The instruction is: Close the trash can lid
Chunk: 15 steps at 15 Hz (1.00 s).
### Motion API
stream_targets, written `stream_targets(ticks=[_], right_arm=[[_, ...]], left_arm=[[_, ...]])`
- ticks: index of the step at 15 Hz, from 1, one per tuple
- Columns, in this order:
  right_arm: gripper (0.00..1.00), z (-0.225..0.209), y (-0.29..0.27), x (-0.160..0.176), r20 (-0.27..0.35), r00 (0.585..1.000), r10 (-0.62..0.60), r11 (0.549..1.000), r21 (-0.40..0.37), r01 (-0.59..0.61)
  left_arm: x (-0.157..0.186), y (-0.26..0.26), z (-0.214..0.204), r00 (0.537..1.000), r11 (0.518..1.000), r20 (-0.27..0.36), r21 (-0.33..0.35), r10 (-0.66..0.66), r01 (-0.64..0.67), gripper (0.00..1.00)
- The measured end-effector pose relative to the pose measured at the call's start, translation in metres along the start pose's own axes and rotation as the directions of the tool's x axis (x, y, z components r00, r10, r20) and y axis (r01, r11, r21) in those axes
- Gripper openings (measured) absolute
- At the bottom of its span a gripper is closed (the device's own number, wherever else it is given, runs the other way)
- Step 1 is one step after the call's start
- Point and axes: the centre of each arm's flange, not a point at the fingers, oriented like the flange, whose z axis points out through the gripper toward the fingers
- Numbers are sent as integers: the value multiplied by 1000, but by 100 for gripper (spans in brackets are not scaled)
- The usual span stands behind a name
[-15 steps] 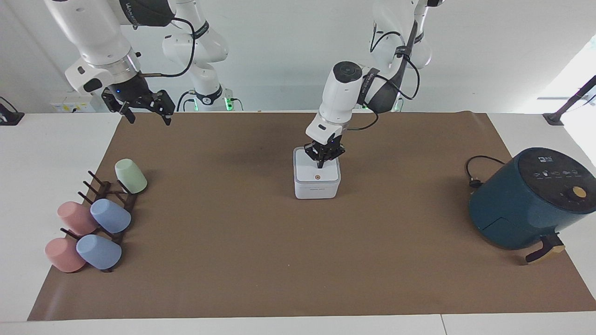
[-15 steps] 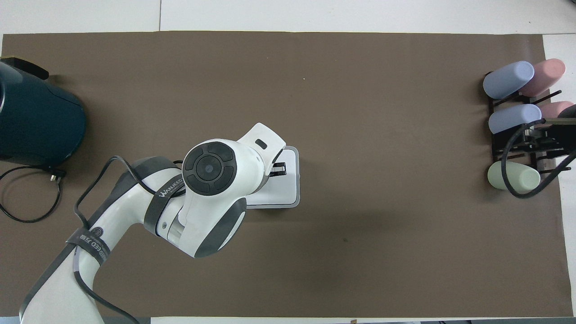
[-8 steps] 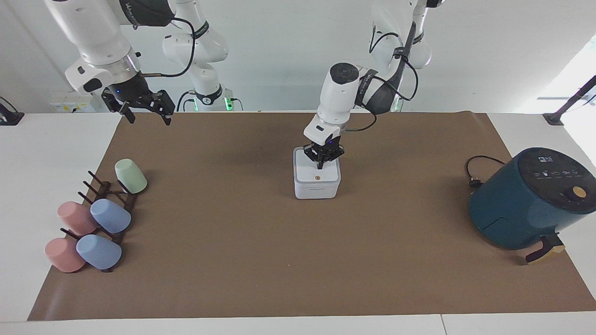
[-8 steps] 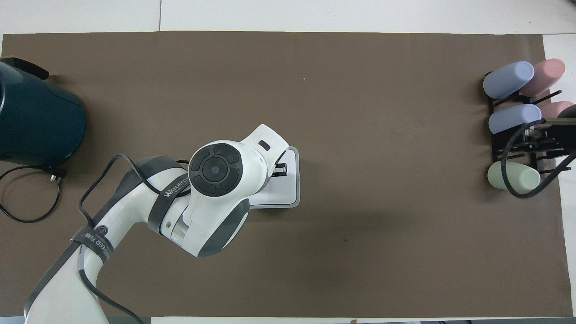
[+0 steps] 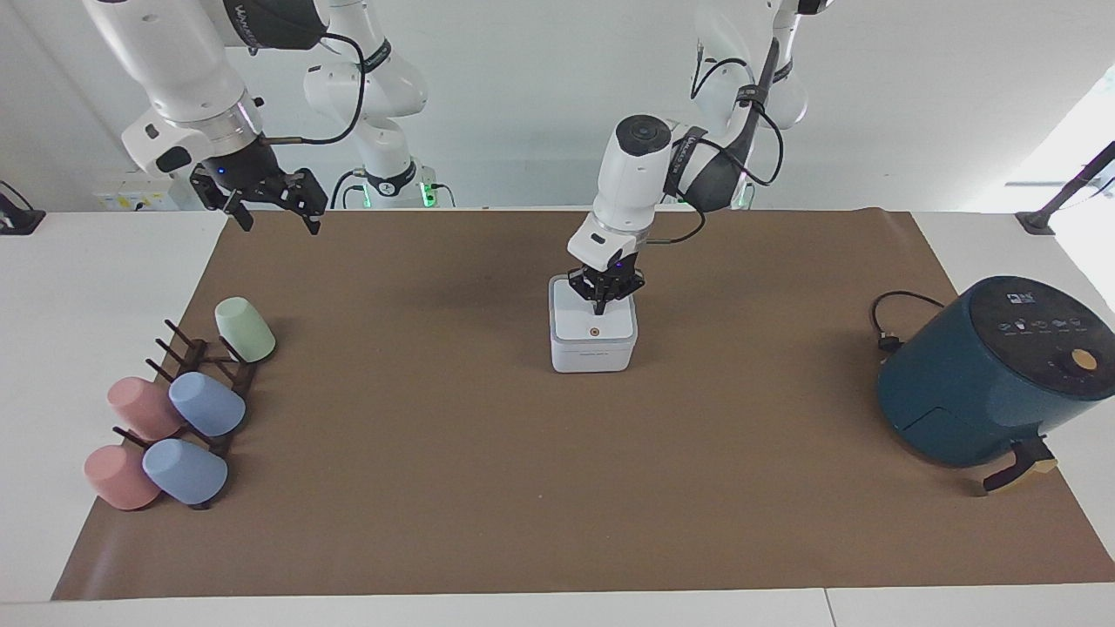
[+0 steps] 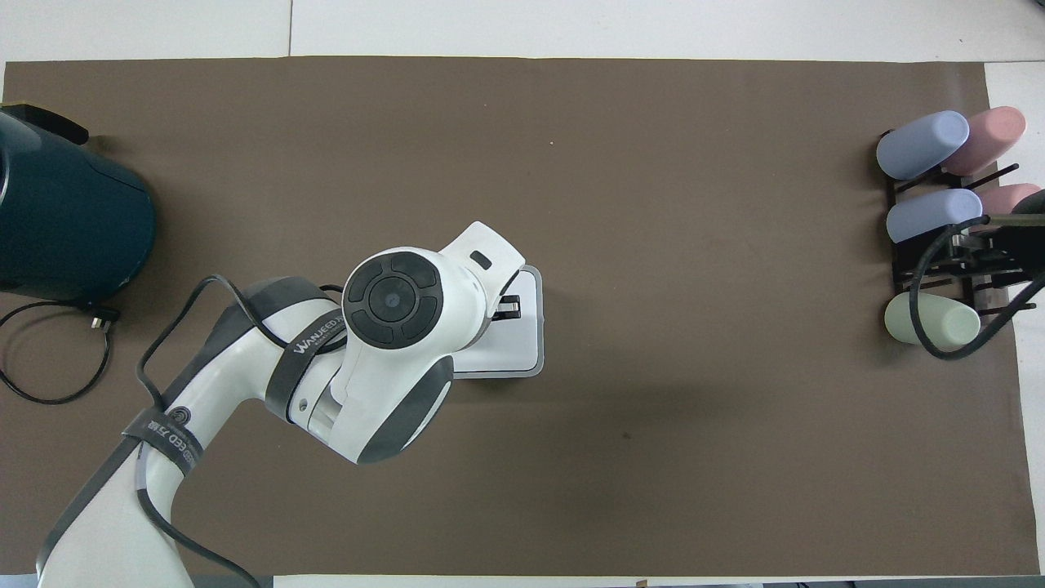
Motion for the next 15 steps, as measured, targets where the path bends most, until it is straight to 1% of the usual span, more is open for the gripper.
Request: stream_targets(ticks=[3,6,7,8,10,12,14,15], right_arm=[[100,1,0,-1,6,1000,0,1000,-1,0],[100,4,6,-3,34,999,10,1000,-2,-10],[100,4,8,-3,36,999,15,1000,-2,-15],[100,4,10,-3,36,999,17,1000,-2,-17],[100,4,10,-3,36,999,18,1000,-2,-18],[100,4,10,-3,37,999,18,1000,-2,-18],[100,4,10,-3,37,999,18,1000,-2,-18],[100,4,10,-3,37,999,18,1000,-2,-18]], left_arm=[[18,-9,-34,1000,1000,23,22,-14,14,1],[37,-30,-66,999,999,15,24,-42,42,1],[46,-51,-81,999,999,15,28,-40,40,1],[56,-82,-99,999,999,22,36,-29,29,1],[68,-160,-139,999,999,45,53,8,-10,1],[67,-234,-174,996,997,68,58,50,-54,1],[61,-285,-195,992,994,91,56,83,-88,1],[58,-301,-203,991,994,103,55,91,-97,9]])
